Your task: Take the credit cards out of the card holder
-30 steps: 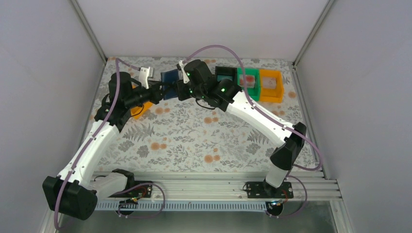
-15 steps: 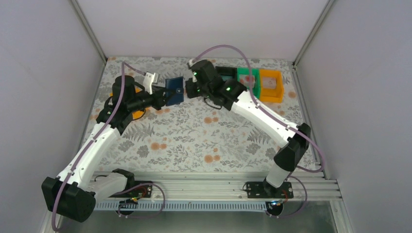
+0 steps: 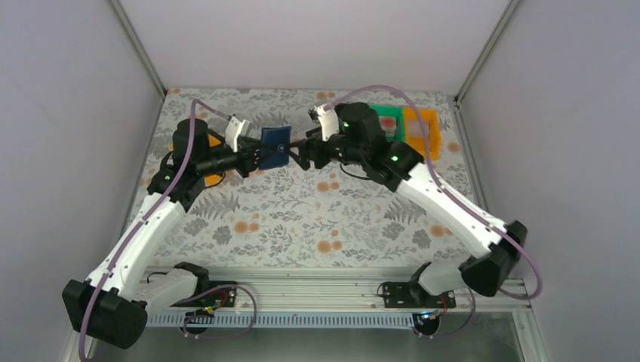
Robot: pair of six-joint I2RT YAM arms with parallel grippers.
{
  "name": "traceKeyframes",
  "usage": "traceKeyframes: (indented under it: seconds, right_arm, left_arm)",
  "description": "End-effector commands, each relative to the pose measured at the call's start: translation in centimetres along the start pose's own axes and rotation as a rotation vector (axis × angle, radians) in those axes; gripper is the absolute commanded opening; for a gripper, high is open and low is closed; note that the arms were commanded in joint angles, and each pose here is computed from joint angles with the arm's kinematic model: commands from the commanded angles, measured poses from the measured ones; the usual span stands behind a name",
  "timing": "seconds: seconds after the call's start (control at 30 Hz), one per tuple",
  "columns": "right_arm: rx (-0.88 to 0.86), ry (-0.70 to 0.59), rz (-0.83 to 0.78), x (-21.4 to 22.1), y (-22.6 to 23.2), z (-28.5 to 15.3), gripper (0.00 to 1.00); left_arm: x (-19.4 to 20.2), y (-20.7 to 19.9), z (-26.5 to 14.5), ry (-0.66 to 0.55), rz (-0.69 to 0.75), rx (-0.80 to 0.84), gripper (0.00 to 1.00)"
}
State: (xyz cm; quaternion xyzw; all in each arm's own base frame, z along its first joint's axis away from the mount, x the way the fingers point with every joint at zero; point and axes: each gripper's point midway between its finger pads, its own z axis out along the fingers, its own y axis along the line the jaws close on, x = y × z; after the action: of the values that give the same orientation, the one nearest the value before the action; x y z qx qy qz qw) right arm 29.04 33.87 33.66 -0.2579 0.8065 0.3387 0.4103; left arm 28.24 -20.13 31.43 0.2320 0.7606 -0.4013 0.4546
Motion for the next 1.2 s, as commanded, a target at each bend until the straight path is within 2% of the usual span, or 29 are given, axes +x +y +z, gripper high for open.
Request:
traceKeyframes:
  seconds: [0.0, 0.07, 0.17, 0.27, 0.4, 0.5, 0.53, 0.63, 0.7, 0.73, 0.77, 0.83, 0.87, 0.97, 1.0, 1.1, 1.17]
  right_arm:
    - [-0.338, -0.156, -0.197, -2.7, 4.8, -6.2, 0.99]
    - [-0.439, -0.177, -0.234, -2.9, 5.8, -8.2, 0.99]
    - [-0.533, -0.165, -0.247, -2.7, 7.2, -8.8, 0.99]
    - [-0.540, -0.153, -0.233, -2.6, 7.0, -8.1, 0.99]
    - [-0.644, -0.154, -0.277, -2.3, 8.7, -9.0, 0.99]
    - [-0.629, -0.105, -0.286, -1.2, 8.9, -8.0, 0.98]
    - [-0.626, -0.084, -0.277, -0.8, 8.7, -7.5, 0.95]
    - [-0.689, -0.031, -0.270, 0.4, 9.3, -7.5, 0.67]
    - [-0.681, -0.024, -0.279, 0.6, 9.4, -7.6, 0.61]
    - [-0.670, -0.023, -0.282, 0.7, 9.3, -7.7, 0.53]
    - [-0.659, -0.025, -0.282, 0.7, 9.1, -7.7, 0.42]
    - [-0.657, -0.030, -0.282, 0.6, 9.2, -7.8, 0.14]
    - [-0.659, -0.028, -0.280, 0.5, 9.2, -7.9, 0.08]
    - [-0.661, -0.031, -0.302, 0.4, 9.4, -8.2, 0.04]
    - [-0.662, -0.036, -0.317, 0.2, 9.5, -8.5, 0.04]
    - [-0.654, -0.031, -0.378, -0.3, 9.9, -9.3, 0.04]
    - [-0.638, 0.003, -0.422, -0.4, 9.8, -9.5, 0.04]
  left_arm:
    - [-1.2, -5.5, -1.8, -0.041, 0.249, 0.253, 0.02]
    - [-1.0, -7.4, -2.5, -0.040, 0.334, 0.354, 0.02]
    - [-0.9, -9.7, -3.6, -0.046, 0.438, 0.472, 0.02]
    - [-0.8, -11.3, -4.4, -0.054, 0.494, 0.554, 0.02]
    - [-0.8, -12.0, -4.6, -0.047, 0.486, 0.591, 0.02]
    - [-0.9, -12.1, -4.6, -0.052, 0.477, 0.600, 0.03]
    - [-0.9, -12.2, -4.7, -0.052, 0.474, 0.603, 0.02]
    - [-1.1, -12.0, -4.6, -0.048, 0.461, 0.593, 0.02]
    - [-1.2, -12.0, -4.5, -0.047, 0.455, 0.591, 0.02]
    - [-1.2, -12.1, -4.6, -0.048, 0.458, 0.597, 0.02]
    - [-1.0, -12.2, -4.7, -0.048, 0.461, 0.606, 0.02]
    - [-0.8, -12.2, -4.7, -0.043, 0.458, 0.610, 0.02]
    - [-0.7, -12.2, -4.7, -0.041, 0.455, 0.610, 0.02]
    - [-0.8, -12.2, -4.7, -0.044, 0.453, 0.607, 0.03]
    - [-0.8, -12.2, -4.7, -0.042, 0.449, 0.604, 0.07]
    - [-0.3, -12.0, -4.6, -0.023, 0.424, 0.602, 0.36]
    - [-0.2, -11.9, -4.8, -0.013, 0.420, 0.605, 0.47]
